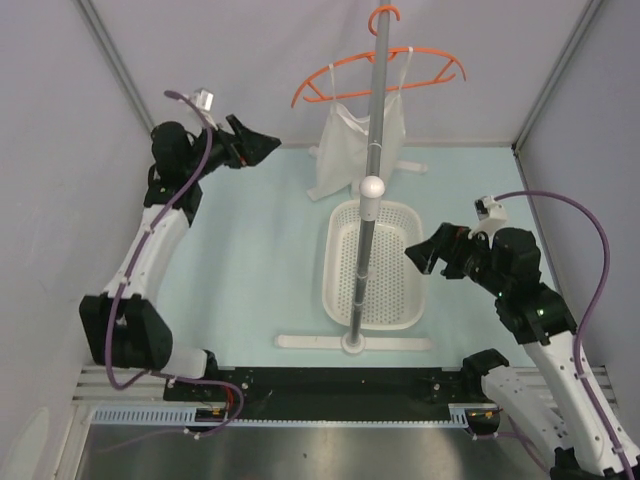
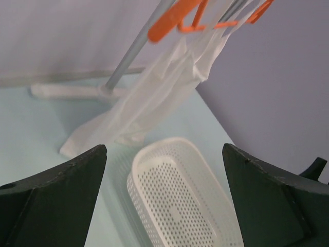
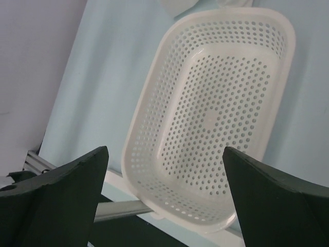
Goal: Remove the tank top from the hanger
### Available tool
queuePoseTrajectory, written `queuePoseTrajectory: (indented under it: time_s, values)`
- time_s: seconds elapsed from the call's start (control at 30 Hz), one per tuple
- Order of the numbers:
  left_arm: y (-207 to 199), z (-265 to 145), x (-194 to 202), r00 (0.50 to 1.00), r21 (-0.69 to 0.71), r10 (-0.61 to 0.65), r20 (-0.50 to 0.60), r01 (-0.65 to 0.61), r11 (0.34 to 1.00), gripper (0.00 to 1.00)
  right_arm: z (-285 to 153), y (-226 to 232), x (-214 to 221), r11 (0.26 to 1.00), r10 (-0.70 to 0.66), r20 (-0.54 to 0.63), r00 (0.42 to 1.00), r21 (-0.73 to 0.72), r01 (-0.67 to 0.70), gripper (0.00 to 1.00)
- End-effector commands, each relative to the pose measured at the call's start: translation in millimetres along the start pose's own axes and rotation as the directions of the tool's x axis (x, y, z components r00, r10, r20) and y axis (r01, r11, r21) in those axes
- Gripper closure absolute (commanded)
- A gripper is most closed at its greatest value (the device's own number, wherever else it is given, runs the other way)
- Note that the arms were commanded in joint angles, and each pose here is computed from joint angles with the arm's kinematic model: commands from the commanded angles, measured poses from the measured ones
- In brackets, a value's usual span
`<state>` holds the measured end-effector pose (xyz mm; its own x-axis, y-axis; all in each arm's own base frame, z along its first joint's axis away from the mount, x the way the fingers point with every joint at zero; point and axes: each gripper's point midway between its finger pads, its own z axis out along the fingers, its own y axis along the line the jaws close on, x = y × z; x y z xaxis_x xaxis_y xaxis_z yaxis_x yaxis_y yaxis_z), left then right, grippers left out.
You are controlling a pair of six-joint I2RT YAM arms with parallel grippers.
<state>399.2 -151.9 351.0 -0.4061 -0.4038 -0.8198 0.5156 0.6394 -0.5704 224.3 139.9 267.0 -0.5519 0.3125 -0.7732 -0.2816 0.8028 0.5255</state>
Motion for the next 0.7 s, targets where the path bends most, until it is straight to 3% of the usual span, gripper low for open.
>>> queuePoseTrajectory:
  time_s: [0.0,0.03,0.37,0.67]
  values:
    - [-41.3,28.9,-50.4,0.981,0.281,0.182,0.062,-0.192,0.94,0.0,-19.4,5.4,15.5,0.999,0.021,-0.023,1.0,-0.037,-0.022,0.0]
    - [-49.0,33.1,-61.7,0.969,0.327,0.222,0.114,-0.247,0.912,0.01,-21.2,6.3,18.8,0.999,0.028,-0.036,0.999,-0.041,-0.029,0.0]
    - [-55.9,79.1,-76.5,0.91,0.536,0.365,0.196,-0.411,0.737,0.01,-44.2,19.8,31.3,0.995,0.045,-0.098,0.994,-0.09,-0.054,0.0]
    - [-58.3,127.9,-74.9,0.897,0.544,0.385,0.216,-0.438,0.716,0.07,-49.2,21.7,25.5,0.996,0.042,-0.092,0.995,-0.077,-0.049,0.0]
